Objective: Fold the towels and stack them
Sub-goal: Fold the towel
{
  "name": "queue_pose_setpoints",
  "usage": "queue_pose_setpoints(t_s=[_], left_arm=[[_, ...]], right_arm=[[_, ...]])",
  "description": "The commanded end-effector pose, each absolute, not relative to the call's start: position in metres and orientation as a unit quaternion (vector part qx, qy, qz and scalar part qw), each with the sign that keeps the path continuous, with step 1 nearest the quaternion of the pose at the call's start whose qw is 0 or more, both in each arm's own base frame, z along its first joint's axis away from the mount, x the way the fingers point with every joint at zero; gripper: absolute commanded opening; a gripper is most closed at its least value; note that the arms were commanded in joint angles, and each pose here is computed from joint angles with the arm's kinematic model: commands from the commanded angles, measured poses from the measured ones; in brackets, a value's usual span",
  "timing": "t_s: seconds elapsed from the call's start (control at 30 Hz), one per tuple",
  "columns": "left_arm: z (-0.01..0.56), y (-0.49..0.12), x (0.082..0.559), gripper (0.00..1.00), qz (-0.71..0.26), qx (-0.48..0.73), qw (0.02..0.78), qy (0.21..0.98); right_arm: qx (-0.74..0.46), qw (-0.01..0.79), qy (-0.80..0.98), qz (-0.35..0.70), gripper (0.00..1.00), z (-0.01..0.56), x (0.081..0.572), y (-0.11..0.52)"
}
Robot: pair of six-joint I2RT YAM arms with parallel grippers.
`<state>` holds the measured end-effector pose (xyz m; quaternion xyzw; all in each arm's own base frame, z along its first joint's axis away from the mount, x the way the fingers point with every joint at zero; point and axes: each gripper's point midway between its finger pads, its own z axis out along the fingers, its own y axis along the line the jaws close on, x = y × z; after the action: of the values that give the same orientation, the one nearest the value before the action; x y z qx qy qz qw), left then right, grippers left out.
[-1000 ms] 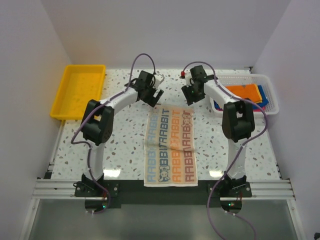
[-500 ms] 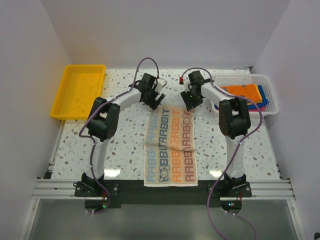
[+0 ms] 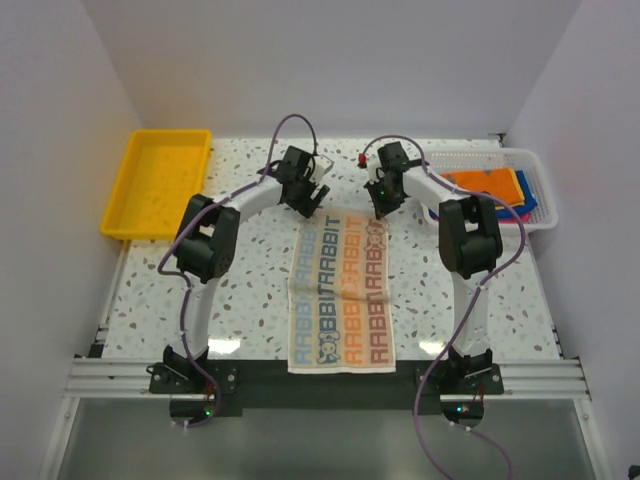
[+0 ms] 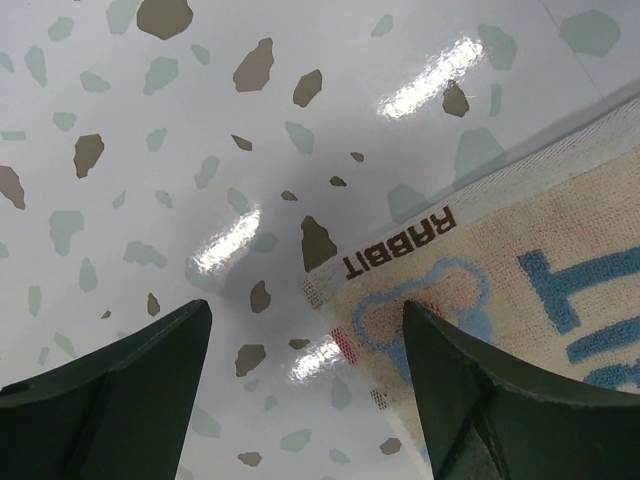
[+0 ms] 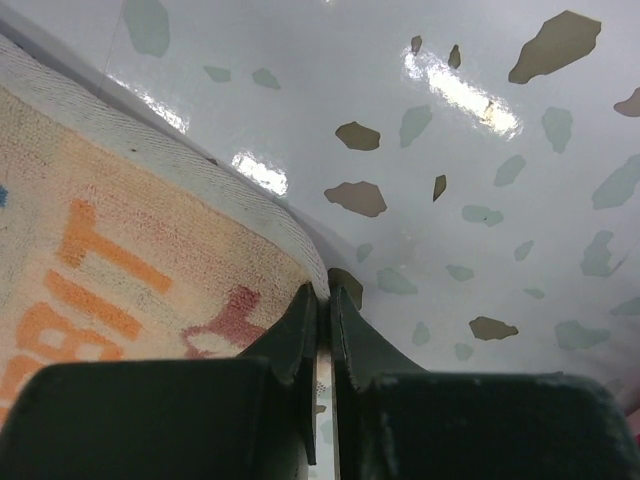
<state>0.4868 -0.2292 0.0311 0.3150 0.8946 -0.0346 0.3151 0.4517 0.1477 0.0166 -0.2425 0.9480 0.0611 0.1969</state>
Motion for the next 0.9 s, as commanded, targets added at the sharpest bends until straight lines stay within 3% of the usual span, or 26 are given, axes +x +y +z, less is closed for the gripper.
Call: queue_pose_setpoints(t_s=[0.0,0.4,0.5,0.73,0.87], left_arm=[[0.051,-0.234,0.511,0.82,-0.039,0.288,0.358,0.887],[0.027,-0.242,0.502,0.6,-0.066,0.279,0.328,0.9],[0.018,-0.241,0.496,0.59,-0.062,0.281,0.314,0.905],[-0.022,-0.235,0.46,0.52,-0.045,0.283,0.234,0.929],[-0.046,-0.22,0.435,0.4,-0.026,0.268,0.198,0.943]], right_arm=[[-0.254,0.138,0.956,0.054,0.0,-0.019,0.426,0.136],[-0.253,0.147,0.955,0.047,0.0,-0.014,0.425,0.134],[-0.253,0.149,0.955,0.047,0.0,-0.013,0.426,0.134],[-0.253,0.156,0.954,0.041,0.0,-0.005,0.427,0.132],[-0.253,0.168,0.952,0.039,0.0,0.003,0.431,0.133]])
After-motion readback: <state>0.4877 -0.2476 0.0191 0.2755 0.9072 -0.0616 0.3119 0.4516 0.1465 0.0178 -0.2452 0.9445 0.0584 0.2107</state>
